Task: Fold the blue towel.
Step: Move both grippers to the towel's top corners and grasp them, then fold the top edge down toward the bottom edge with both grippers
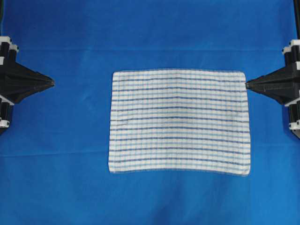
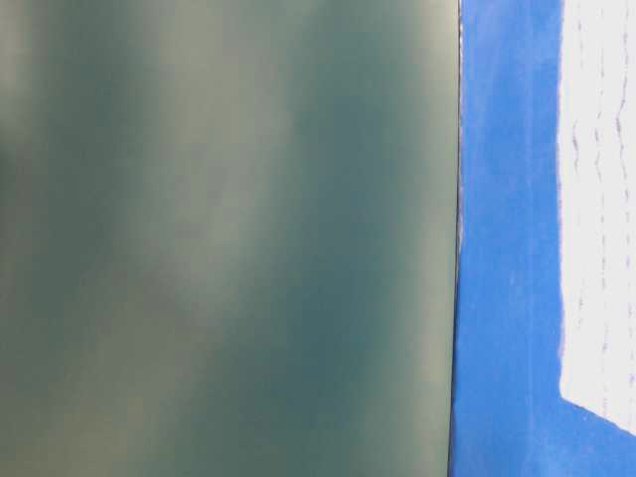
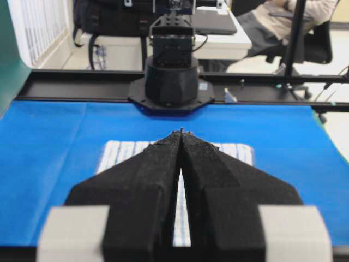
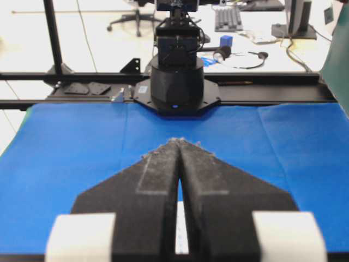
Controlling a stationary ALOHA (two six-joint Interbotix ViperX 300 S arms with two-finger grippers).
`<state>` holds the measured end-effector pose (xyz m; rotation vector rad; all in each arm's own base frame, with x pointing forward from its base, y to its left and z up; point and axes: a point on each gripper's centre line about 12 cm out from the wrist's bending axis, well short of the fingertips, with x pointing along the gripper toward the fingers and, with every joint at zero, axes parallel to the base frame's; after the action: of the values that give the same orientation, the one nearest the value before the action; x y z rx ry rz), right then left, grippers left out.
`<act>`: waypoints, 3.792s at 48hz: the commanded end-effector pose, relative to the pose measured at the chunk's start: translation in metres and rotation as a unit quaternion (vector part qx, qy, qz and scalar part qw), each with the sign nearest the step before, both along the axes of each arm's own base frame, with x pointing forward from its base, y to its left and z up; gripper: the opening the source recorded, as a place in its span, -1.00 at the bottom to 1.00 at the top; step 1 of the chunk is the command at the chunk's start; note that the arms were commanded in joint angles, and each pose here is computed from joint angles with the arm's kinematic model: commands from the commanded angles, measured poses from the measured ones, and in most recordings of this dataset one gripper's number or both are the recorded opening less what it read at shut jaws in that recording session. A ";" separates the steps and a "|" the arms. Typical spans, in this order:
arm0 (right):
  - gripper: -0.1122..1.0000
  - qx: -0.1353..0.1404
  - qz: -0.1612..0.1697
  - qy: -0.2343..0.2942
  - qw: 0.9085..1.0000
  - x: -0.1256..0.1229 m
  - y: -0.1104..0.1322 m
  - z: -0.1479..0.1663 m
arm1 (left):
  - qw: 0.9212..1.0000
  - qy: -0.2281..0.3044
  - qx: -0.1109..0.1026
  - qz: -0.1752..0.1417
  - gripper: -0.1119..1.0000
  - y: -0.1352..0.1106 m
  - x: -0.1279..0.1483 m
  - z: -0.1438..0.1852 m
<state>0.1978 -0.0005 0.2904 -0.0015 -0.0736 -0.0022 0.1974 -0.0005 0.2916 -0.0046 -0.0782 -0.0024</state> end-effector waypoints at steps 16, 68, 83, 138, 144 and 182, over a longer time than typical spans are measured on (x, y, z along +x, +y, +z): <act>-0.79 0.045 -0.098 0.116 0.987 -0.002 -0.039 -0.012 | 0.994 0.065 -0.023 0.086 -0.81 0.040 0.042 -0.029; 0.21 0.170 -0.232 0.467 0.836 -0.005 -0.102 -0.191 | 0.928 0.321 -0.089 0.165 0.78 0.107 0.128 -0.198; 0.18 0.172 -0.232 0.473 0.833 -0.004 -0.102 -0.198 | 0.912 0.364 -0.093 0.161 0.63 0.106 0.130 -0.225; -0.70 0.168 -0.231 0.421 0.861 -0.008 -0.096 -0.156 | 0.929 0.347 -0.041 0.118 -0.77 0.086 0.142 -0.168; -0.70 0.174 -0.208 0.425 0.864 -0.004 -0.082 -0.150 | 0.933 0.344 -0.040 0.099 -0.77 0.069 0.143 -0.161; -0.70 0.194 -0.001 0.462 0.866 -0.010 0.042 -0.131 | 0.925 0.371 -0.054 -0.062 -0.77 -0.068 0.142 -0.153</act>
<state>0.1852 0.0335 0.1554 0.3994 0.8988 -0.0513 0.3330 -0.0579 0.1277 -0.1040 0.7200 -0.1001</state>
